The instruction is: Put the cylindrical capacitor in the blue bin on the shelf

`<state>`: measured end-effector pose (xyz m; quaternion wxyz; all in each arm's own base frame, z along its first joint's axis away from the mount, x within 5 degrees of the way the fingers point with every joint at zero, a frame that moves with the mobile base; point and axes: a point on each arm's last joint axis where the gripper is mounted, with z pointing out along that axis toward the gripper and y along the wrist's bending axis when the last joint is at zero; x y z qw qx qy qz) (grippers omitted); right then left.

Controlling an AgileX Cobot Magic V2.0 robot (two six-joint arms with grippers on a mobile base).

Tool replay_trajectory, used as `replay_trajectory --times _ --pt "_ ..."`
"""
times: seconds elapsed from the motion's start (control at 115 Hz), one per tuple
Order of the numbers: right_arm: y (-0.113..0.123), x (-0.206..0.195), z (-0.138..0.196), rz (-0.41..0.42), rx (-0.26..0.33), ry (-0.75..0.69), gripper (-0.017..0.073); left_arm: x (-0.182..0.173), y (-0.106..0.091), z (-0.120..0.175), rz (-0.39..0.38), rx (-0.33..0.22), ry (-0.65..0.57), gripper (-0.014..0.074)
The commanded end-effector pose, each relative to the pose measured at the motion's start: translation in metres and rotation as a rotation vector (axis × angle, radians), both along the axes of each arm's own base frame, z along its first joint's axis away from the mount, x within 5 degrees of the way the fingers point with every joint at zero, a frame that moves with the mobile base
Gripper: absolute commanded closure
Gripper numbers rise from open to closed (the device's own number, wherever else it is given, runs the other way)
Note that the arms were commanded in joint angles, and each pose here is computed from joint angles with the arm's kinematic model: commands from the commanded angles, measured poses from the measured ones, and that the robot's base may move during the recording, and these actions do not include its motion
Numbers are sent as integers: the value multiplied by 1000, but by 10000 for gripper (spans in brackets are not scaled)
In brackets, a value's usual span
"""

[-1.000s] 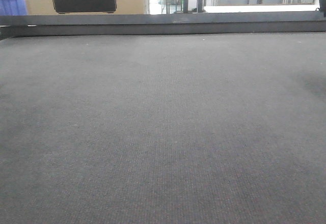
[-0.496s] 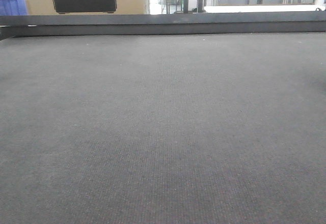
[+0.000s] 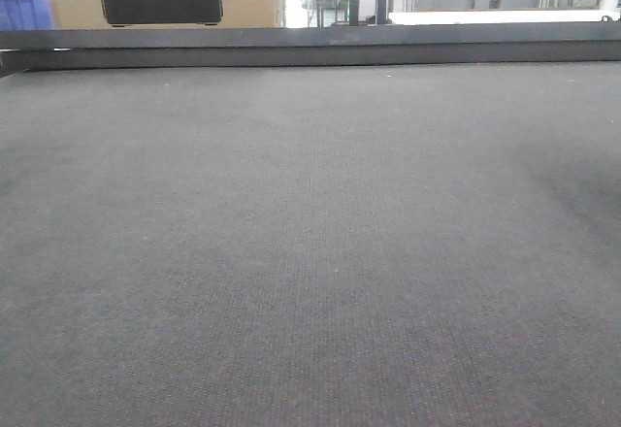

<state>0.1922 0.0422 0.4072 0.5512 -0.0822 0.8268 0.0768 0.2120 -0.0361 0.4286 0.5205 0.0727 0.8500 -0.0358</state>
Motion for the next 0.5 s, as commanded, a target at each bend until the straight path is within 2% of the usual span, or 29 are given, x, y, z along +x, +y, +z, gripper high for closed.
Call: replay_trajectory --times 0.0,0.252,0.487 --pt "-1 -27 18 26 9 -88 713 -26 3 13 -11 0 -24 704" --pt "-12 -76 42 29 43 -244 713 -76 12 33 -9 -19 -124 704" --pt "-13 -81 43 29 47 -260 713 -82 14 36 -9 -22 -141 704"
